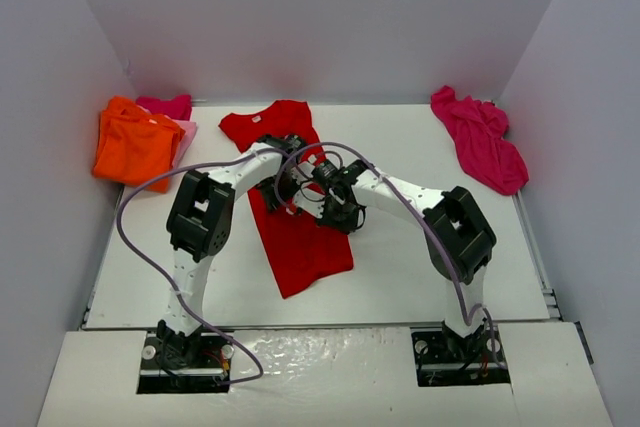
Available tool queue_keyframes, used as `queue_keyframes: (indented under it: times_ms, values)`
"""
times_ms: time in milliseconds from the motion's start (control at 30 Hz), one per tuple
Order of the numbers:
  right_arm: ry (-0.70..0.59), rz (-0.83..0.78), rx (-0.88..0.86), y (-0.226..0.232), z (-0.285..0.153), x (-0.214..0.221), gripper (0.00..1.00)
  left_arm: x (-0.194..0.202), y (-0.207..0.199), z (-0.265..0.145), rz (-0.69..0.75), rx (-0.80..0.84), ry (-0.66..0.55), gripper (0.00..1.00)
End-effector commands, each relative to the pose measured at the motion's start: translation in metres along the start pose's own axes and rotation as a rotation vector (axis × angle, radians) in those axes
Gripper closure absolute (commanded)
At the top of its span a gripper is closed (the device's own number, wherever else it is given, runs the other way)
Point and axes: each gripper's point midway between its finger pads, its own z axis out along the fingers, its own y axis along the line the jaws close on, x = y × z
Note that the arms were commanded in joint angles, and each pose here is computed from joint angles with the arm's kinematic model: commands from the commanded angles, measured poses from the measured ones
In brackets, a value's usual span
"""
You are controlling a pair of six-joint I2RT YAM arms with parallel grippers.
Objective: Fold and stack the t-shirts
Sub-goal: Rotate the tshirt 90 degrees
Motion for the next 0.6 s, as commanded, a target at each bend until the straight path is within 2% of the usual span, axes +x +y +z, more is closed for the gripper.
queue_keyframes:
  times_ms: [0, 333, 467, 567]
  values:
    - [0.093, -0.061, -0.136, 0.041, 0.016, 0.013, 1.00, -0.005, -0.011, -0.030, 0.014, 0.013, -0.057, 0.95]
    - [0.345, -0.154, -0.341, 0.110, 0.055, 0.056, 1.00, 0.018, -0.019, -0.004, 0.028, 0.070, 0.041, 0.96]
    - [0.363, -0.203, -0.408, 0.137, 0.058, 0.060, 1.00, 0.033, -0.009, 0.006, 0.017, 0.062, 0.073, 0.96]
    - [0.352, -0.254, -0.427, 0.154, 0.060, 0.049, 1.00, 0.048, 0.009, 0.012, -0.045, 0.060, 0.084, 0.96]
